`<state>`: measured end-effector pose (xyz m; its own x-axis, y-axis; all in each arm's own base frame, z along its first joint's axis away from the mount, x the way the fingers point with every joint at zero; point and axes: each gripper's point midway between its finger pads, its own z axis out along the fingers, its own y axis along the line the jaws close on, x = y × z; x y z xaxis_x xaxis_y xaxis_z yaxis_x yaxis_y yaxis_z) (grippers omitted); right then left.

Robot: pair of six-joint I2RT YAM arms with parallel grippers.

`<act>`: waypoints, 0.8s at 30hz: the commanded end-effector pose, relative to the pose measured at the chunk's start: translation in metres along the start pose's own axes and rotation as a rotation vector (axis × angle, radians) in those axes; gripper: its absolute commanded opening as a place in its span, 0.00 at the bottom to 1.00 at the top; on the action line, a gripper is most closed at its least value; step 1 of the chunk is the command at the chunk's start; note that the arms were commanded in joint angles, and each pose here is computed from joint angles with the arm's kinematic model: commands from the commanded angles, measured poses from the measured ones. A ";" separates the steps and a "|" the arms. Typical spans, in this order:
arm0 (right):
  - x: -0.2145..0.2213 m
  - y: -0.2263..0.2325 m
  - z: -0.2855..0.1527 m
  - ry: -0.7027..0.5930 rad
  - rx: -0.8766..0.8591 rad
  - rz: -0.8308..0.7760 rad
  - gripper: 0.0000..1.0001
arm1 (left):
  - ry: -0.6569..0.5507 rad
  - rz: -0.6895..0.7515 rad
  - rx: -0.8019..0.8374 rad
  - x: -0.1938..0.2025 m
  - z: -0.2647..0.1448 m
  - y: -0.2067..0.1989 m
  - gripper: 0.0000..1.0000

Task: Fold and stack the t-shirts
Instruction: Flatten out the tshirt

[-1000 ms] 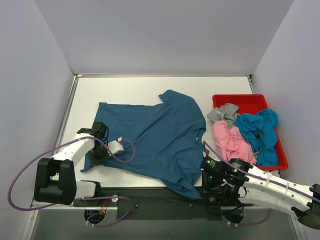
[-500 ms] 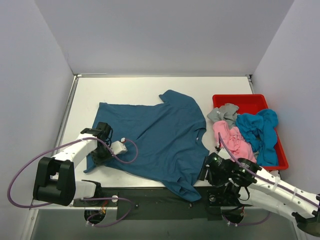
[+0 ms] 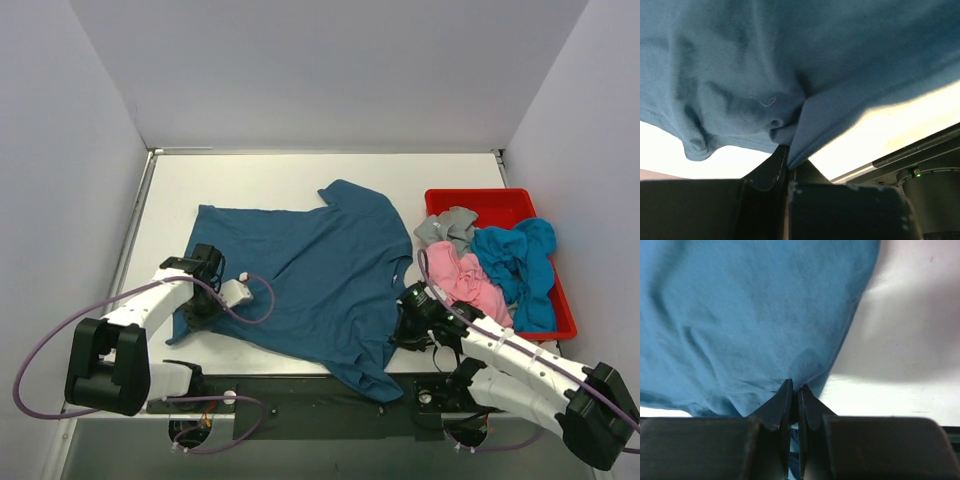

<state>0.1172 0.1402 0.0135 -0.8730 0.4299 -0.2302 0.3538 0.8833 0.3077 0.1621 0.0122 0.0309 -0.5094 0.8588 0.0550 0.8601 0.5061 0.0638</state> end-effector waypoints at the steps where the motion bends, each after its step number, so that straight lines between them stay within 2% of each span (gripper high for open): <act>1: -0.033 0.029 -0.017 -0.062 -0.111 -0.009 0.00 | -0.019 -0.124 -0.142 -0.004 -0.013 0.033 0.00; 5: -0.102 0.074 -0.042 -0.114 -0.197 -0.055 0.00 | -0.107 -0.257 -0.280 -0.022 -0.042 0.087 0.00; 7: -0.146 0.105 -0.058 -0.142 -0.249 -0.090 0.00 | -0.167 -0.323 -0.370 -0.035 -0.070 0.122 0.00; 8: -0.180 0.130 -0.072 -0.167 -0.295 -0.111 0.00 | -0.232 -0.356 -0.451 -0.047 -0.097 0.149 0.00; 9: -0.194 0.139 -0.074 -0.163 -0.302 -0.114 0.00 | -0.245 -0.387 -0.480 -0.050 -0.104 0.164 0.00; 10: -0.234 0.168 -0.095 -0.214 -0.363 -0.132 0.00 | -0.307 -0.427 -0.578 -0.059 -0.138 0.194 0.00; 11: -0.254 0.182 -0.105 -0.230 -0.385 -0.133 0.00 | -0.361 -0.466 -0.644 -0.069 -0.168 0.219 0.00; 12: -0.289 0.206 -0.120 -0.268 -0.440 -0.146 0.00 | -0.377 -0.502 -0.691 -0.069 -0.182 0.236 0.00; 14: -0.341 0.245 -0.166 -0.369 -0.551 -0.164 0.00 | -0.481 -0.580 -0.816 -0.077 -0.241 0.274 0.00; 15: -0.352 0.254 -0.180 -0.393 -0.581 -0.175 0.00 | -0.545 -0.612 -0.874 -0.082 -0.274 0.291 0.00; 16: -0.375 0.270 -0.211 -0.469 -0.640 -0.192 0.00 | -0.574 -0.633 -0.921 -0.079 -0.296 0.300 0.00; 17: -0.384 0.276 -0.215 -0.478 -0.660 -0.192 0.00 | -0.633 -0.654 -0.982 -0.080 -0.332 0.310 0.00; 18: -0.394 0.284 -0.253 -0.550 -0.723 -0.210 0.00 | -0.639 -0.662 -1.009 -0.077 -0.345 0.313 0.00; 19: -0.399 0.289 -0.259 -0.558 -0.753 -0.210 0.00 | -0.682 -0.666 -1.064 -0.074 -0.377 0.316 0.00; 20: -0.405 0.291 -0.285 -0.608 -0.797 -0.222 0.00 | -0.682 -0.675 -1.090 -0.070 -0.387 0.318 0.00; 24: -0.409 0.296 -0.334 -0.696 -0.951 -0.249 0.00 | -0.748 -0.670 -1.234 -0.049 -0.452 0.309 0.00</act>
<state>0.4964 0.1620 0.4407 -0.4940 0.5201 -0.6968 -0.2597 0.6765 0.6891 0.4662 0.0728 0.4283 -0.4125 0.5474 -0.7282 -0.0796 0.7746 0.6274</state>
